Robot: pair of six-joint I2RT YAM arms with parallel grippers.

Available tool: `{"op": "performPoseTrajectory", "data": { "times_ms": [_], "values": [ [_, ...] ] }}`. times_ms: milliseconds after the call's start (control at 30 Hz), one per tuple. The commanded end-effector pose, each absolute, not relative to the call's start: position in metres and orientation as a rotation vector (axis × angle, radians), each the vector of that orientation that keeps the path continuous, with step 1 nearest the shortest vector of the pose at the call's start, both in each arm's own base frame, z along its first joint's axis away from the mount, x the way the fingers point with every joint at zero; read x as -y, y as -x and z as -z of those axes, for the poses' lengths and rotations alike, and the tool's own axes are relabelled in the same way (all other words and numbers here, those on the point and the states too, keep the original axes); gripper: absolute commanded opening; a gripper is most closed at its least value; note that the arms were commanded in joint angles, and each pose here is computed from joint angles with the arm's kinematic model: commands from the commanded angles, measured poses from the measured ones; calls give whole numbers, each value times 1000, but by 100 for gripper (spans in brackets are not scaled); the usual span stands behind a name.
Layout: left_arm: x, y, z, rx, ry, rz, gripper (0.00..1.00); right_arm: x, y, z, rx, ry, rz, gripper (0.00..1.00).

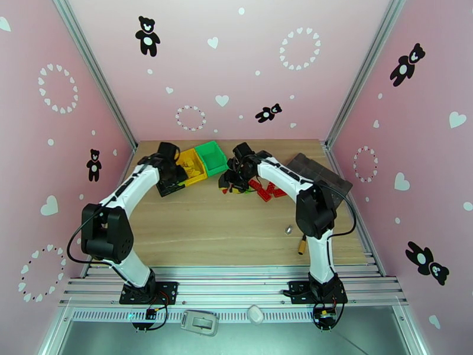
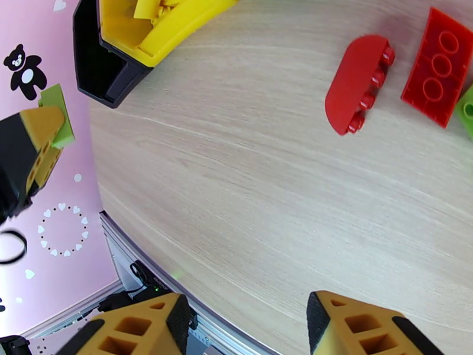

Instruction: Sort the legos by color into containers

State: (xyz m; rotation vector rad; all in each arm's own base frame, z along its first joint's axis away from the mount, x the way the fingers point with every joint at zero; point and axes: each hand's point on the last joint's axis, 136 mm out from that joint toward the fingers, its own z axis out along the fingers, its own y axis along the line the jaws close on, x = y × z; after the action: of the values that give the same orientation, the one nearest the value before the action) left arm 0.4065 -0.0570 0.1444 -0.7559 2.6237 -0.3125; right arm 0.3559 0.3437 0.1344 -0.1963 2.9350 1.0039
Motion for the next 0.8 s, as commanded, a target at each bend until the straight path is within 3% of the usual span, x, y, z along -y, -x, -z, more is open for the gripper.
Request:
{"op": "performPoseTrajectory", "data": {
  "times_ms": [0, 367, 433, 500, 567, 767],
  "values": [
    [37, -418, -145, -2628, 785, 269, 26, -338, -355, -130, -2975, 227, -949, 57],
    [-13, -462, -128, -2643, 894, 151, 29, -300, -369, -129, -2991, 169, -836, 57],
    [-17, -467, -129, -2643, 901, 139, 41, -292, -373, -129, -2989, 147, -815, 57],
    [-18, -471, -132, -2641, 892, 138, 60, -283, -376, -128, -2993, 123, -784, 57],
    [-16, -472, -134, -2636, 892, 151, 68, -276, -379, -126, -3001, 106, -753, 57],
    [11, -461, -147, -2643, 799, 176, 71, -257, -381, -117, -3025, 104, -620, 59]
  ]
}}
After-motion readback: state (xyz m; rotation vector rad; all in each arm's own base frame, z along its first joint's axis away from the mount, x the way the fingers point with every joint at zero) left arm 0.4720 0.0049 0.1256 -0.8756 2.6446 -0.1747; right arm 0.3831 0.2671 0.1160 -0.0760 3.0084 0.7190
